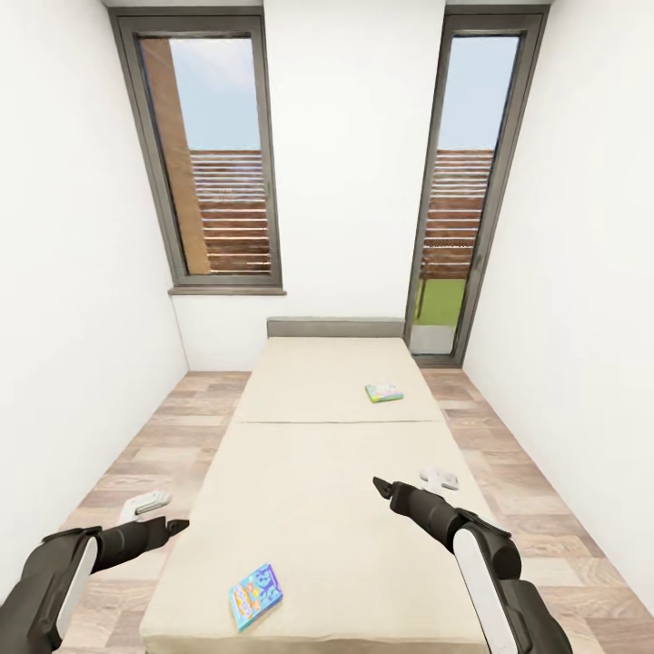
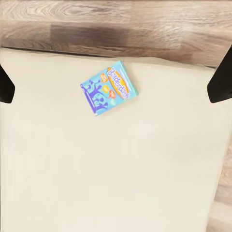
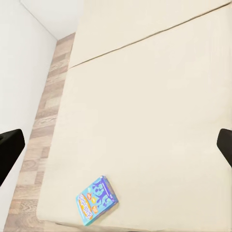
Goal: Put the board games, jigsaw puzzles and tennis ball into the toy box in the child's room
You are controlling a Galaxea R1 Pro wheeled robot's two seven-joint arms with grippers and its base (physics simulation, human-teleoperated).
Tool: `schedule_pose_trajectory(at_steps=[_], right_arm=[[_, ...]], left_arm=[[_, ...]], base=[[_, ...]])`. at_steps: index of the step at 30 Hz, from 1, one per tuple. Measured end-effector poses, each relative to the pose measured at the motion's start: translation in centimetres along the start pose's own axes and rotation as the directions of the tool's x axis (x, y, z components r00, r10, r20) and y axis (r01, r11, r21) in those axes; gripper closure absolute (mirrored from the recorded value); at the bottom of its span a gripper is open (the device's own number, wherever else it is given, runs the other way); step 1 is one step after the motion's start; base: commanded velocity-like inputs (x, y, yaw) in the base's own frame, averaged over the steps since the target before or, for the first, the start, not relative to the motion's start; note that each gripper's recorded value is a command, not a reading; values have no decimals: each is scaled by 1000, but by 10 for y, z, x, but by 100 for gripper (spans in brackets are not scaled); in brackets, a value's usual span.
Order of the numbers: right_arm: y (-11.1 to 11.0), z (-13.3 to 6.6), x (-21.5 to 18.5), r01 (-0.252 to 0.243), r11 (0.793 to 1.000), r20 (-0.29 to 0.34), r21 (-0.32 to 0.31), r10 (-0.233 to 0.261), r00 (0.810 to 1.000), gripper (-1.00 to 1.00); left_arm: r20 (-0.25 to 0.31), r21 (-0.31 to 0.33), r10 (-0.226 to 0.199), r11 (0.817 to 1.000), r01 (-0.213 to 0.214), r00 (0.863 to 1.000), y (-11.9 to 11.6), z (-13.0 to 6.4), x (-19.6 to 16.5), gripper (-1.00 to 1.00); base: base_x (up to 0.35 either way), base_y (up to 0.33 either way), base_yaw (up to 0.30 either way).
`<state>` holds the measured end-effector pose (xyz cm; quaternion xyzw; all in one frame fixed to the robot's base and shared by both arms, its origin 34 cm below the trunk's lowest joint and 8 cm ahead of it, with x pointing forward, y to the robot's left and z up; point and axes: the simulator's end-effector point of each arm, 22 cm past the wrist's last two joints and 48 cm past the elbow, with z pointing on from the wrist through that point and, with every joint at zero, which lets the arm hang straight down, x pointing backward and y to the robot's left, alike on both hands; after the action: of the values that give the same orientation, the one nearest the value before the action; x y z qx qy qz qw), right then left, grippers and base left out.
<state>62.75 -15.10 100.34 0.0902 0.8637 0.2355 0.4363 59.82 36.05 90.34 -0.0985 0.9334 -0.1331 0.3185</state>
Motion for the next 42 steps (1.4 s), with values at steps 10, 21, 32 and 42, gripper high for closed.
schedule_pose_trajectory(at_steps=[10, 21, 32, 42], right_arm=[[0, 0, 0, 1, 1000, 0, 2, -1, 1000, -100], [-1, 0, 0, 3, 1000, 0, 6, -3, 1000, -100], [-1, 0, 0, 5, 1000, 0, 7, -5, 1000, -100], [0, 0, 0, 8, 1000, 0, 8, -8, 1000, -100]], left_arm=[[-2, 25, 36, 999, -36, 999, -29, 10, -6, -100], [-31, -4, 55, 998, -56, 998, -56, 53, -11, -100], [-22, -89, 42, 995, -43, 999, -71, 93, -37, -100], [-6, -97, 49, 994, -49, 999, -84, 100, -45, -100]], base=[[5, -13, 0], [0, -1, 0], [0, 0, 0], [0, 0, 0]])
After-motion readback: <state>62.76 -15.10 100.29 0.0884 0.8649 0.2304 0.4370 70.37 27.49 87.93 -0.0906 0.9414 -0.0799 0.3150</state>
